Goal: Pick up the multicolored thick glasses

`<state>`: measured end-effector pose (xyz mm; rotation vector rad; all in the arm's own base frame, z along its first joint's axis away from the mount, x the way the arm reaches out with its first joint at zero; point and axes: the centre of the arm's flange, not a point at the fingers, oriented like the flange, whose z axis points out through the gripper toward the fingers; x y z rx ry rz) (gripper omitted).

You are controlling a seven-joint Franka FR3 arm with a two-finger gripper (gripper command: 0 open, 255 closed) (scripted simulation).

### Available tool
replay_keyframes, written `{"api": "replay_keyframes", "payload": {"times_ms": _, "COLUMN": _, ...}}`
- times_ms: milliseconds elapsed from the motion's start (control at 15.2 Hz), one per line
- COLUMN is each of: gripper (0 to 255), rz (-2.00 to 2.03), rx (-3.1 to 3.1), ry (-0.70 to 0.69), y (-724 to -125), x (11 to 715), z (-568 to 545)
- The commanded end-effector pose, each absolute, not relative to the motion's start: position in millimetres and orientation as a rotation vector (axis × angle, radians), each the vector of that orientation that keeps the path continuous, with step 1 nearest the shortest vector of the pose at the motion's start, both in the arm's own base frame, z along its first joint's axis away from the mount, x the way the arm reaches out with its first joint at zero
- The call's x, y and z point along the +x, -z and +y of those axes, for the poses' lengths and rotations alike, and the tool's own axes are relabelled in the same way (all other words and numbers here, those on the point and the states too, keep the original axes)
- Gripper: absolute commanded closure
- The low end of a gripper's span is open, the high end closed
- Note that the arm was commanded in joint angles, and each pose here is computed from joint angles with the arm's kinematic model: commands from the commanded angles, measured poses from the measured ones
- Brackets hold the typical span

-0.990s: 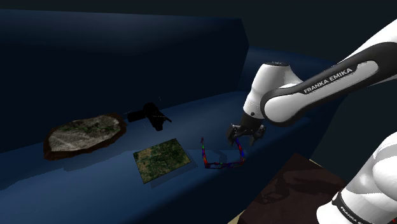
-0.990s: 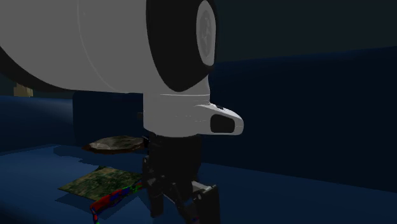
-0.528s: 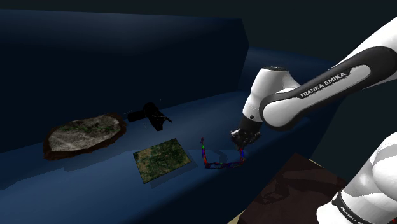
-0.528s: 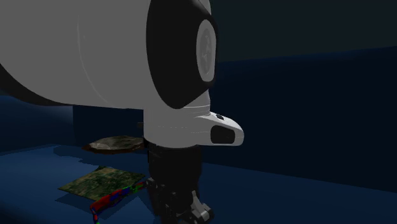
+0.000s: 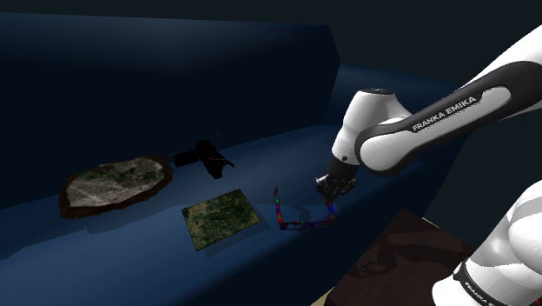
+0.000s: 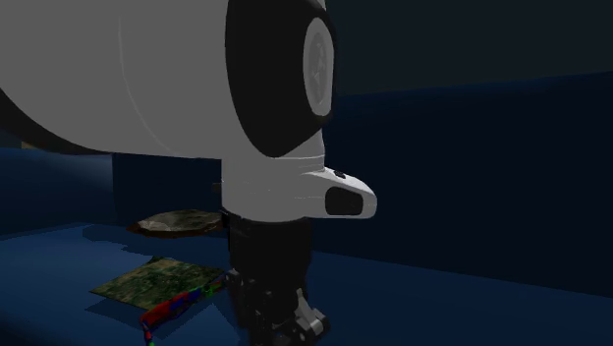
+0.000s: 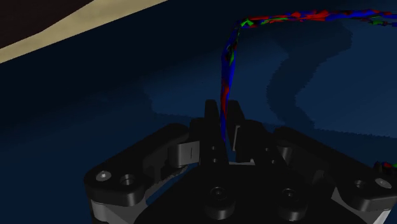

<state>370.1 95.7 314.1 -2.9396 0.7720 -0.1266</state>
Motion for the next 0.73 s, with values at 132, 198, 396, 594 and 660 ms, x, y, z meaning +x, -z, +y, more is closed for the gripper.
{"api": "replay_keyframes", "payload": {"times_ms": 132, "gripper": 255, "rz": 0.772, "rx": -2.94, "ry": 0.126, "y": -334.9, "x": 370.5, "z": 96.0}}
{"api": "replay_keyframes", "payload": {"times_ms": 198, "gripper": 255, "rz": 0.772, "rx": -2.94, "ry": 0.126, "y": -340.2, "x": 370.5, "z": 96.0}}
{"api": "replay_keyframes", "payload": {"times_ms": 396, "gripper": 255, "rz": 0.772, "rx": -2.94, "ry": 0.126, "y": -356.0, "x": 370.5, "z": 96.0}}
{"api": "replay_keyframes", "payload": {"times_ms": 594, "gripper": 255, "rz": 0.772, "rx": -2.94, "ry": 0.126, "y": -371.8, "x": 370.5, "z": 96.0}}
{"api": "replay_keyframes", "payload": {"times_ms": 660, "gripper": 255, "rz": 0.772, "rx": -2.94, "ry": 0.126, "y": -377.1, "x": 370.5, "z": 96.0}}
